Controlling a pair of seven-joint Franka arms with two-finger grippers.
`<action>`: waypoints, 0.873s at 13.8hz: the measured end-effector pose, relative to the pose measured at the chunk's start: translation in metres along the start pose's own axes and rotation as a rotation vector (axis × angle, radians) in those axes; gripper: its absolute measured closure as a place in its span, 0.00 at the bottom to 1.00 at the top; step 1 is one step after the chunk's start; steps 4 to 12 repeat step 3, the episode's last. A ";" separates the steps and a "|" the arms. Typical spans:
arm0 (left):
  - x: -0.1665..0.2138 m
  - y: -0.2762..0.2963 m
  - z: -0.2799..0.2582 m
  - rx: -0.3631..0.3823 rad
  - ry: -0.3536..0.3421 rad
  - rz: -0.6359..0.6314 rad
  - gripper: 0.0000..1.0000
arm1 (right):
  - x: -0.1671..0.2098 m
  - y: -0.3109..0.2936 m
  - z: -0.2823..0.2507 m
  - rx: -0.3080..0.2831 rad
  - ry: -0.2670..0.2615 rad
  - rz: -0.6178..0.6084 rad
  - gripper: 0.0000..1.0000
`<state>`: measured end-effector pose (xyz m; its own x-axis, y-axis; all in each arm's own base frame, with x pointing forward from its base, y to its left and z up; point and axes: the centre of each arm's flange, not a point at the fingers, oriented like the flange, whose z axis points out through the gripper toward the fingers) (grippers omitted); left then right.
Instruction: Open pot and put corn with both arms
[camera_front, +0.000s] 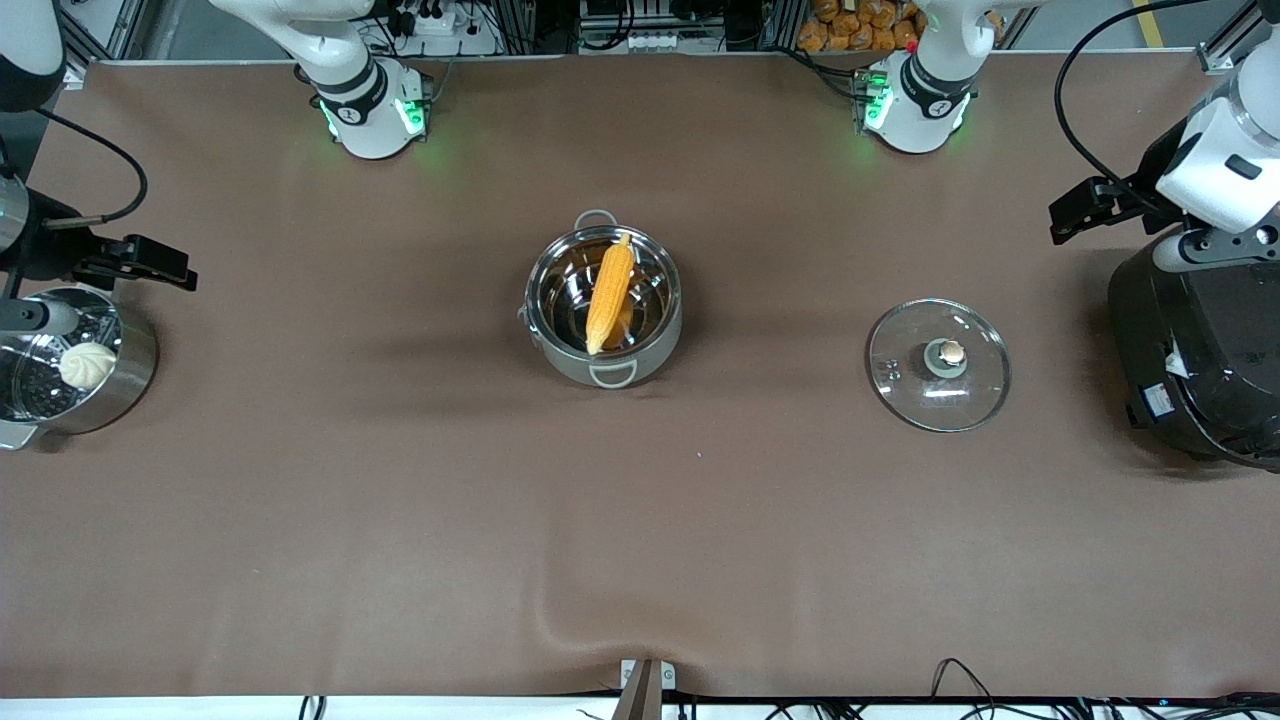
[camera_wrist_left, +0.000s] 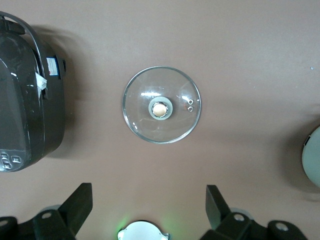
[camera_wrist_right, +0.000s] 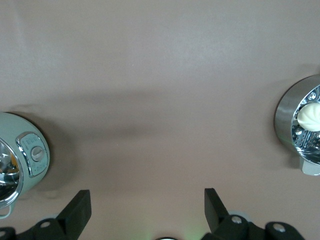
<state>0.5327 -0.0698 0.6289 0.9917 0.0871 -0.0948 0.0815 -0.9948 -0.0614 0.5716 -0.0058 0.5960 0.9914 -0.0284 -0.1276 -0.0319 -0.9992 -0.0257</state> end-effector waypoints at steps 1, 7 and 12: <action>0.000 0.000 0.000 0.000 0.000 0.001 0.00 | 0.000 0.000 -0.004 0.000 0.014 0.000 0.00; 0.000 0.000 0.000 0.000 0.000 0.001 0.00 | 0.001 0.000 -0.009 0.001 0.031 0.000 0.00; 0.000 0.000 0.000 0.000 0.000 0.001 0.00 | 0.001 0.000 -0.009 0.001 0.031 0.000 0.00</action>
